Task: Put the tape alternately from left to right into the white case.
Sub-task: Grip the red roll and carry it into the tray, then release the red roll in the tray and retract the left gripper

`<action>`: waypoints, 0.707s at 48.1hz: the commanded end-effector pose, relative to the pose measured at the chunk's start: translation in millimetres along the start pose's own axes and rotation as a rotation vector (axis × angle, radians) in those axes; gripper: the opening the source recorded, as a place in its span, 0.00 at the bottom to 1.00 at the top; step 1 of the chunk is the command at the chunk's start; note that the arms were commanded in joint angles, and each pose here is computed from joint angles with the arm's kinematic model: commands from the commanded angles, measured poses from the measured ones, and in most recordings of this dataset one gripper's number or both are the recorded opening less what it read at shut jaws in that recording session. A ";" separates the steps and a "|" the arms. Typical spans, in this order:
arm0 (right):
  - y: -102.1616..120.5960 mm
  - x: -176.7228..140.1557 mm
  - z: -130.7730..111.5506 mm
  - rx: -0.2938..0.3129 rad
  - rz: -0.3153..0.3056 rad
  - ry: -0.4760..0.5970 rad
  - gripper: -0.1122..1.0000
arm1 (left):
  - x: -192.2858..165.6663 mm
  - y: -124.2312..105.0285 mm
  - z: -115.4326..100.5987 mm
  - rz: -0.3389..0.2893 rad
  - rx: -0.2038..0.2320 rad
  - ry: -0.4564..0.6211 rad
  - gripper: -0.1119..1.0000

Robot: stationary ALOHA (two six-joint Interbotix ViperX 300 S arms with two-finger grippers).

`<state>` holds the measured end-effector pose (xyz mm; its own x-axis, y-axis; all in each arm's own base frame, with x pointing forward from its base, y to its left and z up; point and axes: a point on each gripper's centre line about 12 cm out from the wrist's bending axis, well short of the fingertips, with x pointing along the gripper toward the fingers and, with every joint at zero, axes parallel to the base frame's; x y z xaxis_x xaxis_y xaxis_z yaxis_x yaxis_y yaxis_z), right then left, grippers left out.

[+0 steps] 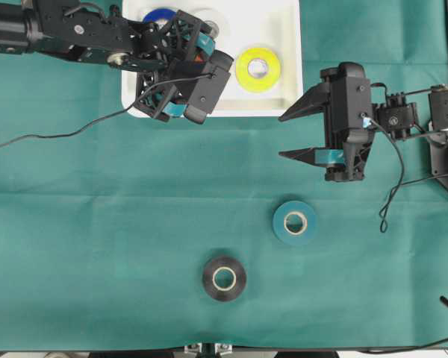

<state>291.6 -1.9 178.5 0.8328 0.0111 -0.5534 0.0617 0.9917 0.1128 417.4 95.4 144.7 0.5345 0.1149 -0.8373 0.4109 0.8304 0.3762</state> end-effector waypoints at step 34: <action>0.2 -0.8 6.4 -0.005 0.002 -0.023 0.78 | -47.2 -13.0 34.2 0.041 0.032 -0.114 0.78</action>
<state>292.0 -2.4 179.0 0.8337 0.0097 -0.5521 0.0623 0.9918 0.1116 413.7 70.1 170.1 0.5849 0.0921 -0.8059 0.4233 0.8129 0.4001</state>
